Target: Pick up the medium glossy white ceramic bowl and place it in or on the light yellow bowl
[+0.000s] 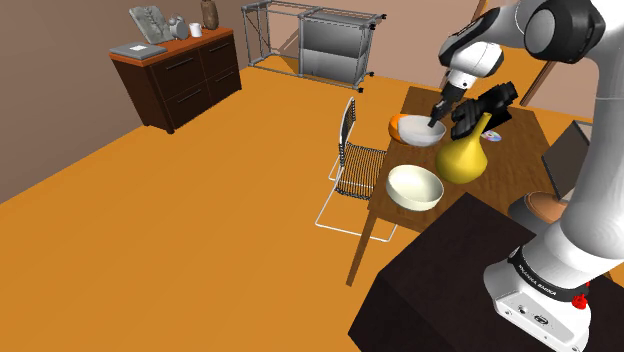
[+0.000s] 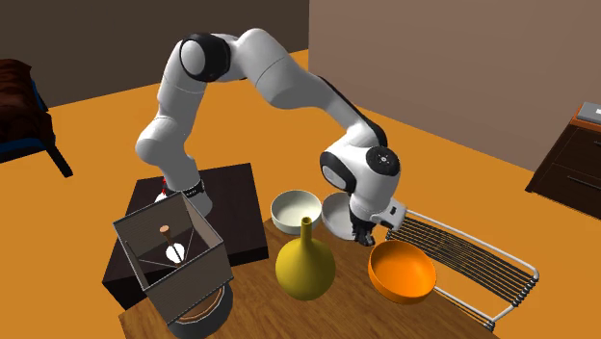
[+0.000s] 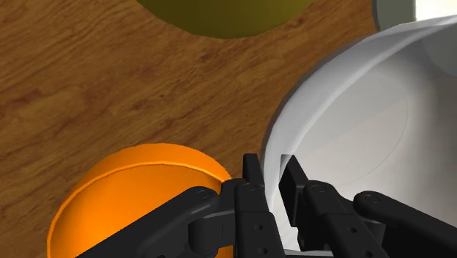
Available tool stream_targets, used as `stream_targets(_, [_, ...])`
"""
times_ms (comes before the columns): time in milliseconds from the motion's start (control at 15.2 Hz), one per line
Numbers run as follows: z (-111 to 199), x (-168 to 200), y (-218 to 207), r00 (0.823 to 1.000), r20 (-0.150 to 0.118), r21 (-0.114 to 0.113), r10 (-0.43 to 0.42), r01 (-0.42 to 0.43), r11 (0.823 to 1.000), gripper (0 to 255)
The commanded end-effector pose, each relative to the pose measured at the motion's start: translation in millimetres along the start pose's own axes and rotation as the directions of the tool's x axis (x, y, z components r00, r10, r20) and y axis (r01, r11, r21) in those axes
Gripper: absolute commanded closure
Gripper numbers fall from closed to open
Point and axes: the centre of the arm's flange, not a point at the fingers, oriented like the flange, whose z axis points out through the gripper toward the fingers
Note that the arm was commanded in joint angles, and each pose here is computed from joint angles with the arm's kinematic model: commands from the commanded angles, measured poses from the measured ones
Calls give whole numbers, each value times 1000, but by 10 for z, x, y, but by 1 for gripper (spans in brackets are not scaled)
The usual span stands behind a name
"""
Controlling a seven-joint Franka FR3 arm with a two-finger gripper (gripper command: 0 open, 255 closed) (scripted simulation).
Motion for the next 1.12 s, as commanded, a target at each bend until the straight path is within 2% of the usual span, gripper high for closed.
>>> stream_targets(0, [-102,6,-34,1000,0,0,0,0,1000,255])
stream_targets(264, [-283,20,-76,1000,0,0,0,0,1000,255])
stream_targets(1056, [-276,-978,-1306,1000,0,0,0,0,1000,255])
